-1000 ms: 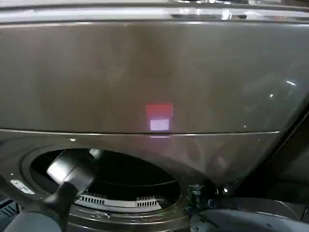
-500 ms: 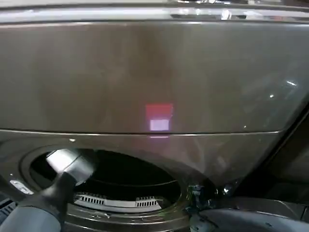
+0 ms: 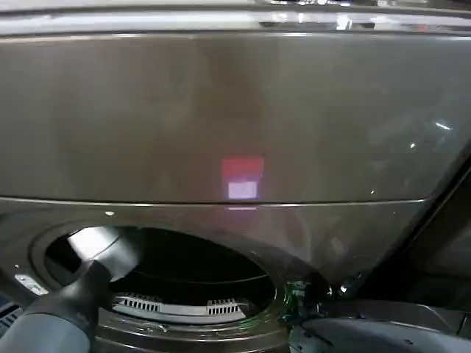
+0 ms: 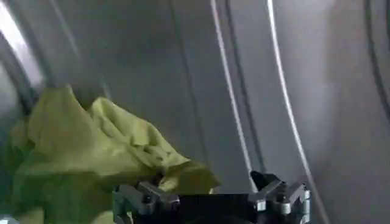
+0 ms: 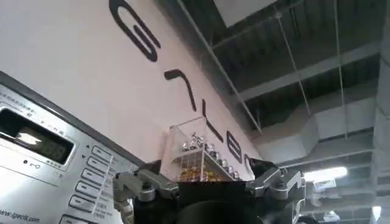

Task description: Grasp the clothes from the dryer.

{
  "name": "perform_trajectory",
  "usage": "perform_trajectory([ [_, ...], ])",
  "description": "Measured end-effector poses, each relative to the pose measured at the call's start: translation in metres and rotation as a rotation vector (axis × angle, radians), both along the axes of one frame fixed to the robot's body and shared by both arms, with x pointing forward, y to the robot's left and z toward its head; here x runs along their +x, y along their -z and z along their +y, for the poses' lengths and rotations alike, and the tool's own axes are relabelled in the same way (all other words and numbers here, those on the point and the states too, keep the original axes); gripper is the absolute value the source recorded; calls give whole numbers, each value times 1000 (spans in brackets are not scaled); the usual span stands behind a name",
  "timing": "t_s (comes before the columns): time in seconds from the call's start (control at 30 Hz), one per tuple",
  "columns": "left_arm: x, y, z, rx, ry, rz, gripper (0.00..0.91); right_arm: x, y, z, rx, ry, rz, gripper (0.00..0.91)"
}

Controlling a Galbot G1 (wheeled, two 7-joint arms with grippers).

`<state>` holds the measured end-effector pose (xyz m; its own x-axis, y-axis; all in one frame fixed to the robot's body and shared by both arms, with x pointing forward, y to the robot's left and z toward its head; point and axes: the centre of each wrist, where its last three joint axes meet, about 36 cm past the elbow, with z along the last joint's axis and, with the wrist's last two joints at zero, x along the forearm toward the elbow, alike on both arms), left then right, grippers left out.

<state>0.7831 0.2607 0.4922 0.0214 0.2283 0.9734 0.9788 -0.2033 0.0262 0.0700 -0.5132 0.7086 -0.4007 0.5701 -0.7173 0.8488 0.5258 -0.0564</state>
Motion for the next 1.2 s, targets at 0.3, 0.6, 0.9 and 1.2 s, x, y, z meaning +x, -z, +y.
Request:
perform_trajectory([
  [0.3, -3, 7, 11, 47, -11, 21, 80, -1, 2, -1, 4, 8, 5, 907],
  [0.6, -3, 6, 14, 73, -11, 31, 0, -3, 2, -1, 4, 14, 7, 907],
  [0.9, -4, 10, 17, 81, -24, 41, 0, -4, 0, -3, 1, 20, 3, 907],
  [1.2, -3, 8, 10, 43, -44, 22, 0, -4, 0, -3, 2, 21, 0, 907],
])
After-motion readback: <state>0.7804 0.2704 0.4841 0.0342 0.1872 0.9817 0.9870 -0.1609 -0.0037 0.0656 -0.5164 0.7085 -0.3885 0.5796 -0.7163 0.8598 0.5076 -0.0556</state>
